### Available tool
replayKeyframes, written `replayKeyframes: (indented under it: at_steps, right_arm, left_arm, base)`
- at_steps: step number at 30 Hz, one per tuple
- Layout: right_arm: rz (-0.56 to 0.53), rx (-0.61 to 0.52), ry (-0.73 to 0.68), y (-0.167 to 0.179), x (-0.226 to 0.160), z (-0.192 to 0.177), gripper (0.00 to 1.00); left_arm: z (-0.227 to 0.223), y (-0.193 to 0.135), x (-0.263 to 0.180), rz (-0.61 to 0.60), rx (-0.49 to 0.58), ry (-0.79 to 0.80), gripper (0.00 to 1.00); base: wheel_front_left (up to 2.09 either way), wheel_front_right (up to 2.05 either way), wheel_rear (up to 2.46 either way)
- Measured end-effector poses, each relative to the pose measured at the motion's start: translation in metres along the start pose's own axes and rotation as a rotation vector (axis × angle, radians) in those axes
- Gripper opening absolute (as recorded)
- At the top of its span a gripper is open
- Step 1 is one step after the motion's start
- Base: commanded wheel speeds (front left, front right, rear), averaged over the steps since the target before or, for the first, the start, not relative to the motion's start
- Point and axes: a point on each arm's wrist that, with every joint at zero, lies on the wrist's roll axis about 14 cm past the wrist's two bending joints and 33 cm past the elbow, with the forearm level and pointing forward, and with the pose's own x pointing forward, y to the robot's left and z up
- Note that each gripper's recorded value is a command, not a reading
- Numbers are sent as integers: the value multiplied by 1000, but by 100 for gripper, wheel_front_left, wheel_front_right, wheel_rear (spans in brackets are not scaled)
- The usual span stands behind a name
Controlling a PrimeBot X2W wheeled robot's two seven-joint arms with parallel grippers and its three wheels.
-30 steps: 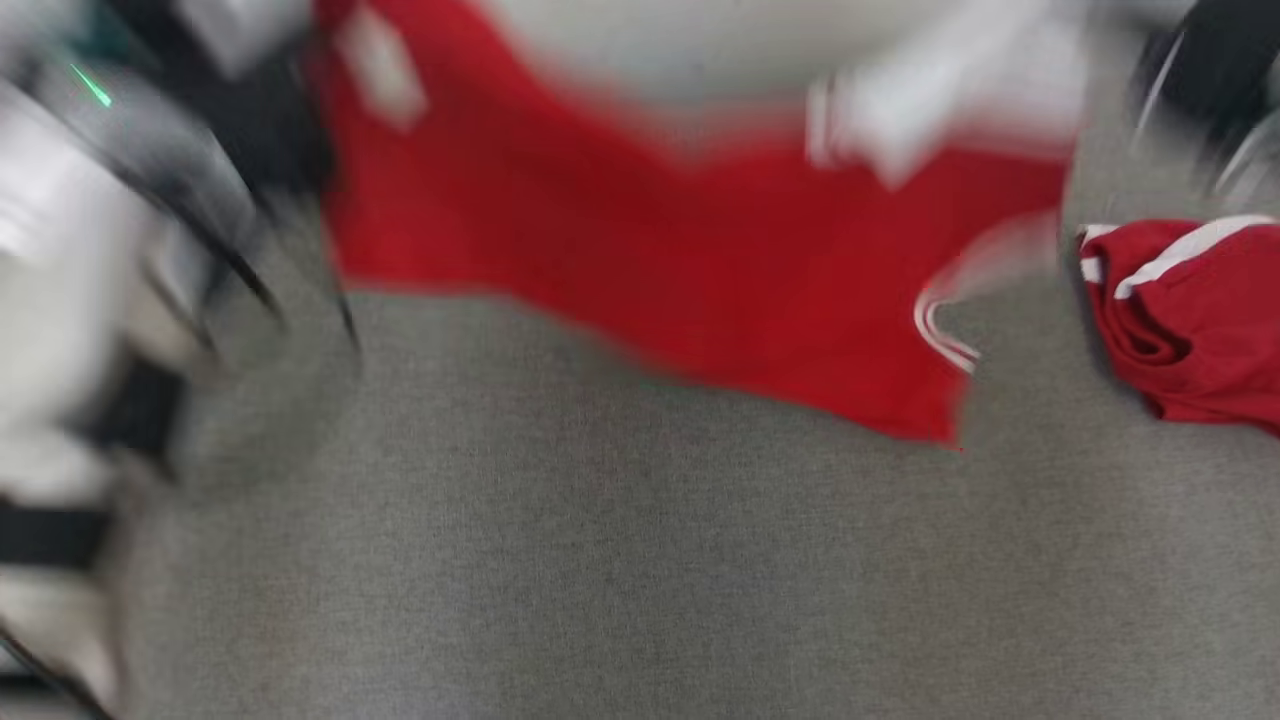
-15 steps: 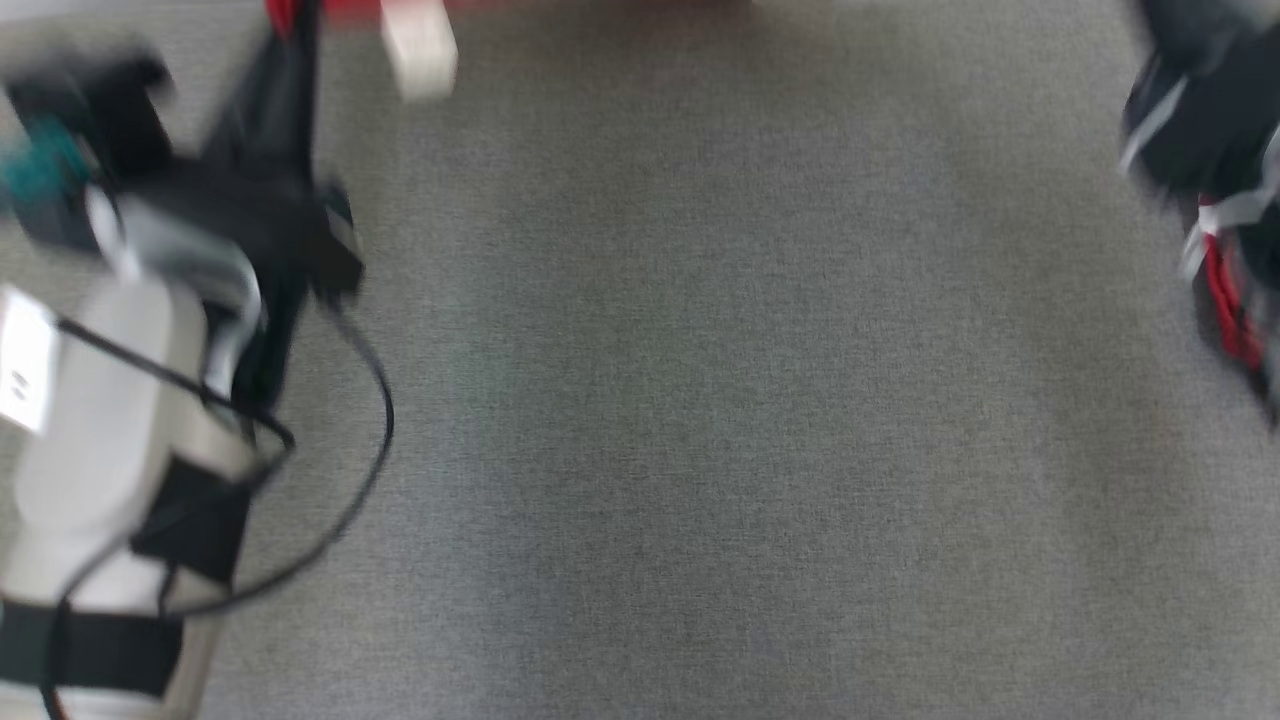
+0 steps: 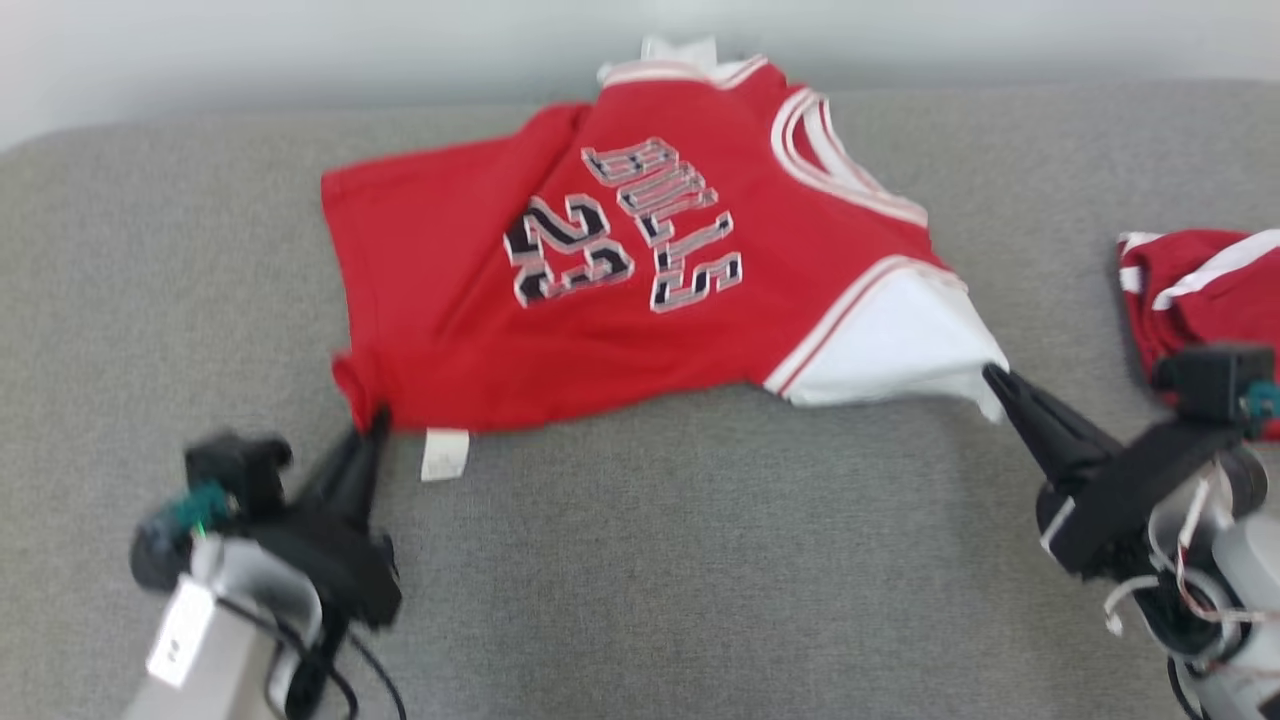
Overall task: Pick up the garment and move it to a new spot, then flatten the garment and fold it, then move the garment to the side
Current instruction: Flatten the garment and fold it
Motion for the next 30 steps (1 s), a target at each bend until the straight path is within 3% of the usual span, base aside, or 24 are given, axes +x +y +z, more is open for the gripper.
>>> replayKeyframes:
  at_steps: [5,15,21,25,30]
  right_arm:
    - [-44,12,-60,-9,-35,1,0]
    - [-131,25,-145,-23,-87,8,0]
    - [-191,97,-114,-32,-104,-14,0]
    - [-204,129,-9,-31,-109,-47,0]
    - [-211,119,18,-29,-105,-52,0]
  left_arm:
    - [-23,-20,-26,-40,11,40,0]
    - [-27,-37,-52,-63,-4,25,0]
    - [-47,-44,-68,-64,-43,75,0]
    - [-51,-45,-73,-53,-61,85,0]
    - [-60,-51,-74,-51,-66,116,0]
  base:
    - [0,0,0]
    - [0,0,0]
    - [0,0,0]
    - [0,0,0]
    - [0,0,0]
